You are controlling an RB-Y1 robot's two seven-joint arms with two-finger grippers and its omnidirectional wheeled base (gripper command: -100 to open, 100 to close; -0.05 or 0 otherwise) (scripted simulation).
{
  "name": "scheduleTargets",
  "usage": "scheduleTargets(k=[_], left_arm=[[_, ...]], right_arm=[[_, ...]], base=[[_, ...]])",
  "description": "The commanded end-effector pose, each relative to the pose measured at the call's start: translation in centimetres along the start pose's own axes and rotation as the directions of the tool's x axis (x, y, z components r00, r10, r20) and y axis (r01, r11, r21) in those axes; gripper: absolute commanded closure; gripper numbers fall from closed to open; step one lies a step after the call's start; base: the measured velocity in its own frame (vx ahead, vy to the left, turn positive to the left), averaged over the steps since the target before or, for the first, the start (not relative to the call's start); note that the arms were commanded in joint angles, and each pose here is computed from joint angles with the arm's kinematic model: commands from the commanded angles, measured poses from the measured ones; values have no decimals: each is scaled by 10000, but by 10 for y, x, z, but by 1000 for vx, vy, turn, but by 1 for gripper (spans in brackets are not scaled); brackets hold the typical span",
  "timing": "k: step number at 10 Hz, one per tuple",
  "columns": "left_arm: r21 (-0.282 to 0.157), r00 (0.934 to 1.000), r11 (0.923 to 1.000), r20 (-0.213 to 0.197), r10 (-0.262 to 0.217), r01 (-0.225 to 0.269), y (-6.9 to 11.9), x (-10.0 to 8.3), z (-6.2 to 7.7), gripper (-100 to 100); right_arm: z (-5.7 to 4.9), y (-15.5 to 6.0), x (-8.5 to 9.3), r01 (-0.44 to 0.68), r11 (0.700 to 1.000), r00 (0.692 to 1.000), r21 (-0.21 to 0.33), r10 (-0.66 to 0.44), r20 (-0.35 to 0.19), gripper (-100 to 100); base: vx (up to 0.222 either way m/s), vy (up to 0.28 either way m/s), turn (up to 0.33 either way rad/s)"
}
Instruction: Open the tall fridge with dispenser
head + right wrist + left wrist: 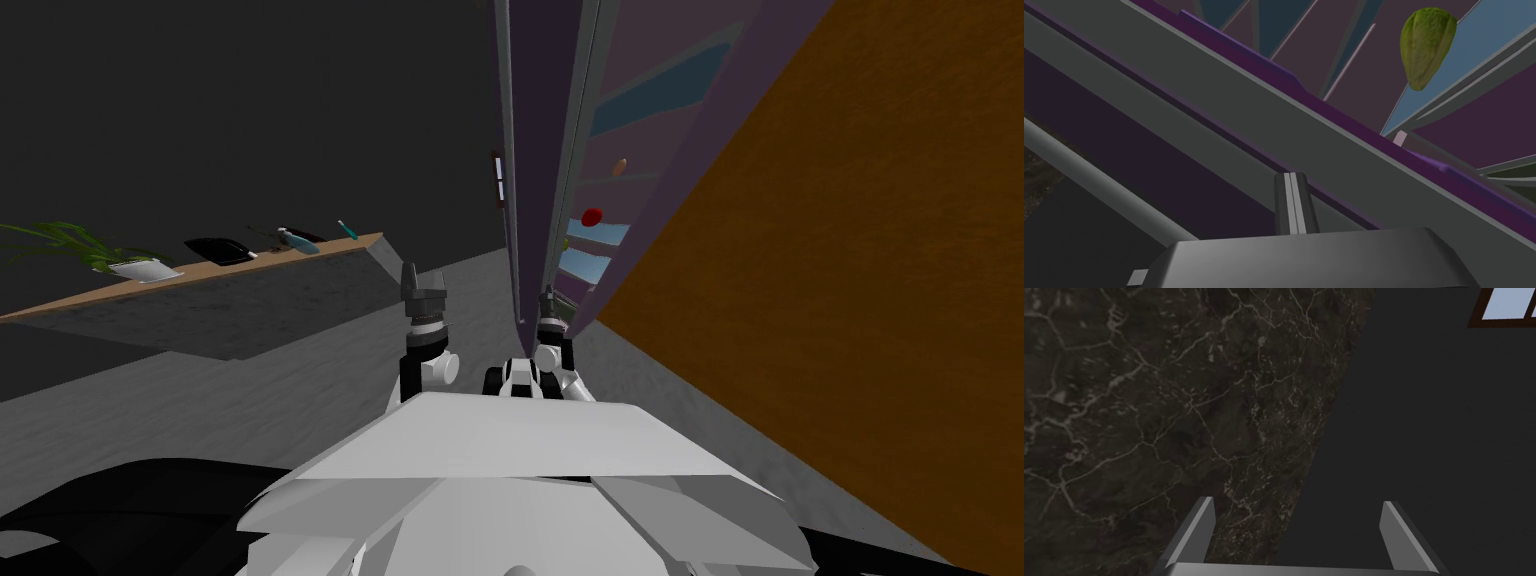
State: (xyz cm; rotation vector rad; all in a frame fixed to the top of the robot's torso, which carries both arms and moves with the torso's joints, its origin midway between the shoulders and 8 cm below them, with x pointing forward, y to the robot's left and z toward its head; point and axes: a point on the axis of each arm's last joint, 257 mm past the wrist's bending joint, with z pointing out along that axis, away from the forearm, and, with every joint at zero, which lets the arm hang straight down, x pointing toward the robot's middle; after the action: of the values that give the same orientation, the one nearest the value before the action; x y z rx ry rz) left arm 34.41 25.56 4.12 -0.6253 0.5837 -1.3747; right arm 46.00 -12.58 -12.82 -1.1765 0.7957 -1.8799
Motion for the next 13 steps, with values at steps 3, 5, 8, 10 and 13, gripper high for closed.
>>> scheduleTargets(k=[3, 5, 8, 10, 13], left_arm=[[-3, 10000, 10000, -4, 9, -9, 0, 0, 0, 0], [-3, 10000, 10000, -4, 9, -9, 0, 0, 0, 0], [-2, 10000, 10000, -3, 8, -8, 0, 0, 0, 0], [-2, 10000, 10000, -3, 8, -8, 0, 0, 0, 0], [-2, 10000, 10000, -3, 8, -8, 0, 0, 0, 0]], right_arm=[[17, -16, 29, -296, 9994, 9954, 201, 313, -909, -100], [29, -30, 49, -650, 9973, 9854, 347, 696, -1552, -100], [42, -45, 70, -1174, 9920, 9672, 456, 1247, -2214, -100], [49, -53, 81, -1480, 9877, 9548, 505, 1560, -2528, -100], [60, -71, 102, -2045, 9766, 9256, 672, 2153, -3113, -100]], base=[[19, 19, 10], [37, -3, 14], [29, 15, 11], [30, 15, 14], [22, 11, 12]])
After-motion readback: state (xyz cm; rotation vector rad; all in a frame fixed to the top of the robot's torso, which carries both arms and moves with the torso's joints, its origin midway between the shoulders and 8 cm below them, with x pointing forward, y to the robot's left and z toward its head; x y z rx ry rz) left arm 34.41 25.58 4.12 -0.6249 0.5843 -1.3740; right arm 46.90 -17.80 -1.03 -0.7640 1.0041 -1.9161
